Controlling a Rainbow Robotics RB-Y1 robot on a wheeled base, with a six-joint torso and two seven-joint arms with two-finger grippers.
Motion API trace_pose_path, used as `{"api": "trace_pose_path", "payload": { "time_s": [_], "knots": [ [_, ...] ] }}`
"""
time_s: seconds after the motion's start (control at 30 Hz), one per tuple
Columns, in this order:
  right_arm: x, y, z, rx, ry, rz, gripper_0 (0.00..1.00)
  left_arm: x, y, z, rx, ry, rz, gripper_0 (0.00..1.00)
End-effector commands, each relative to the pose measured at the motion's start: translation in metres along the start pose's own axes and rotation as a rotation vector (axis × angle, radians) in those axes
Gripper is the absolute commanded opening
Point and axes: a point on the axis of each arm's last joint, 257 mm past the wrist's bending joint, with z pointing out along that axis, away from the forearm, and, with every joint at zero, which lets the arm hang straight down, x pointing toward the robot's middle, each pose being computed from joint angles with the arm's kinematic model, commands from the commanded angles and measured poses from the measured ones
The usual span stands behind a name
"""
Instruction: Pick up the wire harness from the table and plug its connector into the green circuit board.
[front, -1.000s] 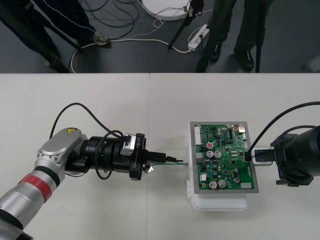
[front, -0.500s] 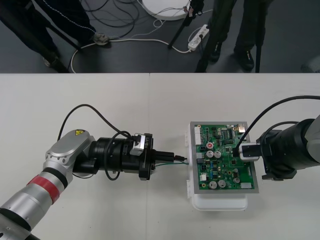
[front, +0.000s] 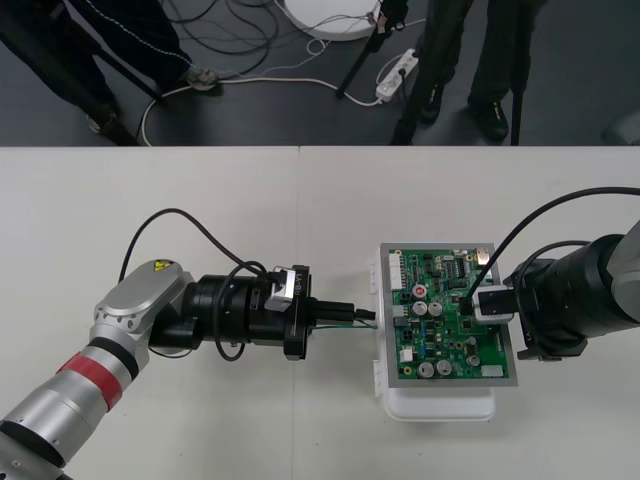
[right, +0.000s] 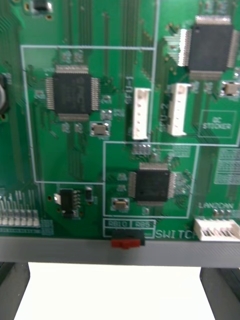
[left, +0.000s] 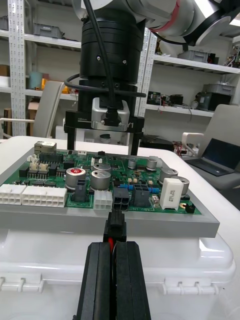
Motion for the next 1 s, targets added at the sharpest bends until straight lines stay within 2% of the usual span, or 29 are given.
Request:
{"api": "trace_pose_path", "payload": {
  "time_s": [0.03,1.0],
  "knots": [
    [-0.014,-0.008,-0.005,0.013,-0.027,-0.060,1.00,-0.008,-0.005,0.021,0.004,-0.028,0.068,0.00],
    [-0.022,-0.008,-0.008,0.003,-0.053,-0.076,1.00,-0.002,-0.014,0.036,0.005,-0.034,0.031,0.00]
  ]
}}
